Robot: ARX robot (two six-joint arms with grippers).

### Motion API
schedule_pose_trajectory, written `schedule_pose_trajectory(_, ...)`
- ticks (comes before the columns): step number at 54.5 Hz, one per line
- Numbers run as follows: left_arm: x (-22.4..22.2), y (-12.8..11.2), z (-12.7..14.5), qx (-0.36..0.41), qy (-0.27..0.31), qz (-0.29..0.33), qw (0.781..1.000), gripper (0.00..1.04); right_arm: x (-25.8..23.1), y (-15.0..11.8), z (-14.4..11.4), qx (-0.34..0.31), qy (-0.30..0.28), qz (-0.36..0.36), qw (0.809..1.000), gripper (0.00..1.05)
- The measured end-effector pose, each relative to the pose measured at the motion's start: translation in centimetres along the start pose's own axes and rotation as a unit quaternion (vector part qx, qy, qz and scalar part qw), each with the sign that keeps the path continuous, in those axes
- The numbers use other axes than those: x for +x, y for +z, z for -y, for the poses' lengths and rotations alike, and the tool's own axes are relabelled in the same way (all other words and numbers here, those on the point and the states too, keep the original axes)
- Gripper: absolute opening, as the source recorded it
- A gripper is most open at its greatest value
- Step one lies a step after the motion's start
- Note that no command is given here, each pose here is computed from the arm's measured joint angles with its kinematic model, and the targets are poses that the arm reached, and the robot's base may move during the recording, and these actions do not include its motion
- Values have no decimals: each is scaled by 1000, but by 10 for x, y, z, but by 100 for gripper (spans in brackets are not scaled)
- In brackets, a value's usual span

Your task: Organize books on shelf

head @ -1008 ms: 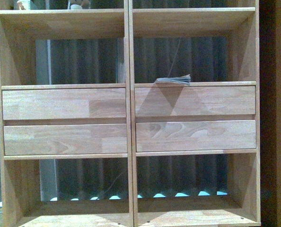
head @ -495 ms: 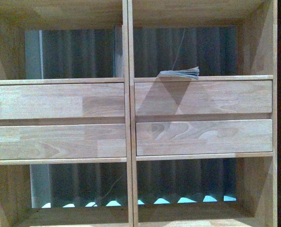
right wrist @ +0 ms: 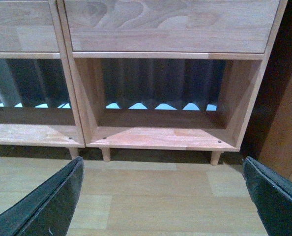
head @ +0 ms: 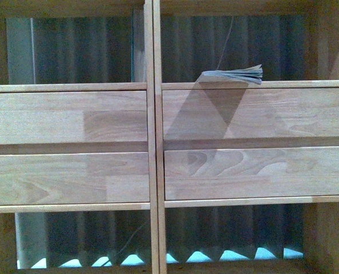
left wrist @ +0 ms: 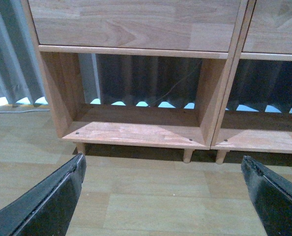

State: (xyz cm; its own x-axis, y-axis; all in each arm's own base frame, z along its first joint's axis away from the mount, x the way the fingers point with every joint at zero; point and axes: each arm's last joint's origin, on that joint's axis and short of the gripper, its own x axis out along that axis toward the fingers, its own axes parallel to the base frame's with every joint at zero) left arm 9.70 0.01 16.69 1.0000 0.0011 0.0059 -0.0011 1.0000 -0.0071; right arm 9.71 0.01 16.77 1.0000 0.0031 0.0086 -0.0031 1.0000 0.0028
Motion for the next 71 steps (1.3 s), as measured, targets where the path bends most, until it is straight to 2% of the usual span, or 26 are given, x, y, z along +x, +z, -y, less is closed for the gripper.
schedule_pose_trajectory(71, 0, 0, 0, 0, 0, 0, 1000, 97, 0, 0, 0, 0, 0, 0, 1000, 98)
